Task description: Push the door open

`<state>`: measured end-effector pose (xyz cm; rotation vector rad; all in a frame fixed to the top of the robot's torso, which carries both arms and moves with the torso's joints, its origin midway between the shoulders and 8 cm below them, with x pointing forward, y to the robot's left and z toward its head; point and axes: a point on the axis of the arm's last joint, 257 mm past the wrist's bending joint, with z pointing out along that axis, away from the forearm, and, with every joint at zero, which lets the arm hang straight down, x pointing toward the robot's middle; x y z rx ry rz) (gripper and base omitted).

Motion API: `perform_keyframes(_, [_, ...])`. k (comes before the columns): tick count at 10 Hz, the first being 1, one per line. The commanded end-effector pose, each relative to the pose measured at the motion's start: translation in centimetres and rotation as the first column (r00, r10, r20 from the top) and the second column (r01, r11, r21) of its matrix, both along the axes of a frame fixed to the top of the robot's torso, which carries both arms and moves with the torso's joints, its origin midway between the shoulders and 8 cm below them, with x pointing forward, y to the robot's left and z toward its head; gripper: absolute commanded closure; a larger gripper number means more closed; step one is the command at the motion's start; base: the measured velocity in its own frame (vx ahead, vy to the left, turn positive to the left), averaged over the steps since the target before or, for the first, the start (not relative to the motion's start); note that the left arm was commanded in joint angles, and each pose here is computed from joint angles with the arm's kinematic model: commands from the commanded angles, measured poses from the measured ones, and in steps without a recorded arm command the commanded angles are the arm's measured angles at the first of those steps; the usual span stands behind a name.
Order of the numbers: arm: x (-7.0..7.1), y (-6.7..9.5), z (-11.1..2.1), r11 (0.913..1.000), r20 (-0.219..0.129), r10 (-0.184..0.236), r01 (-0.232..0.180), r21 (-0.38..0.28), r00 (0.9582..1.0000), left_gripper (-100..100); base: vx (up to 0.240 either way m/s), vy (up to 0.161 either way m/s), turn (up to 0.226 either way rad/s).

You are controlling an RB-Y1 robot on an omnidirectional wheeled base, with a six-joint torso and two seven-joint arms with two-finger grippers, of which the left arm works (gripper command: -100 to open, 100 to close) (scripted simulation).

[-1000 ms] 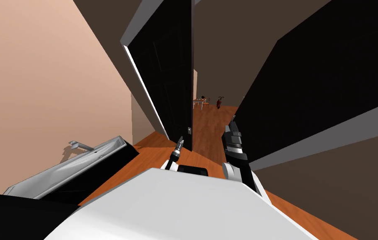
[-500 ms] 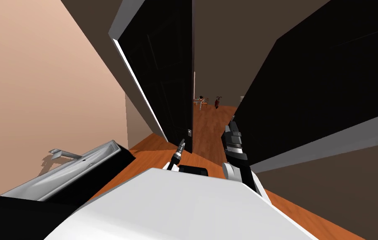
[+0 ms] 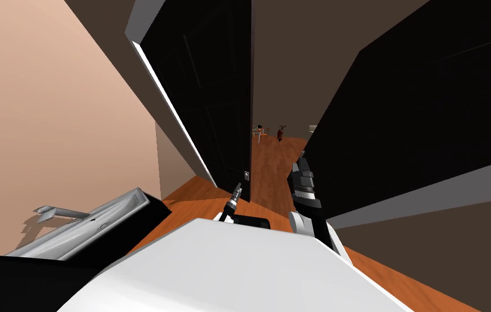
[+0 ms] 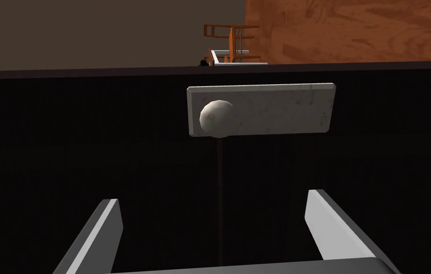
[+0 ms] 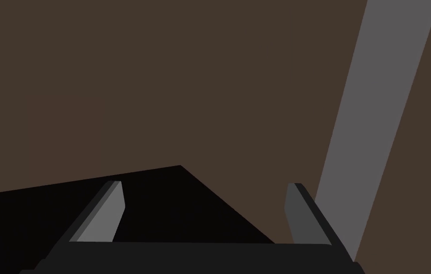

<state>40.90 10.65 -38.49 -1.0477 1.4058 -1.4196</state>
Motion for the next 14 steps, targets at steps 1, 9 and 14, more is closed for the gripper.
perform_keyframes(1, [0.0, 0.0, 0.0, 1.0, 0.0, 0.0, 0.0, 0.0, 1.0, -100, 0.042, 0.034, -0.012])
perform_keyframes(9, [0.0, 1.1, -0.7, 0.9998, -0.004, 0.017, -0.017, 0.008, 0.9998, -100, 0.175, -0.05, -0.024])
perform_keyframes(14, [0.0, 1.0, -0.7, 0.9998, -0.005, 0.019, -0.019, 0.005, 0.9998, 100, 0.045, -0.009, -0.007])
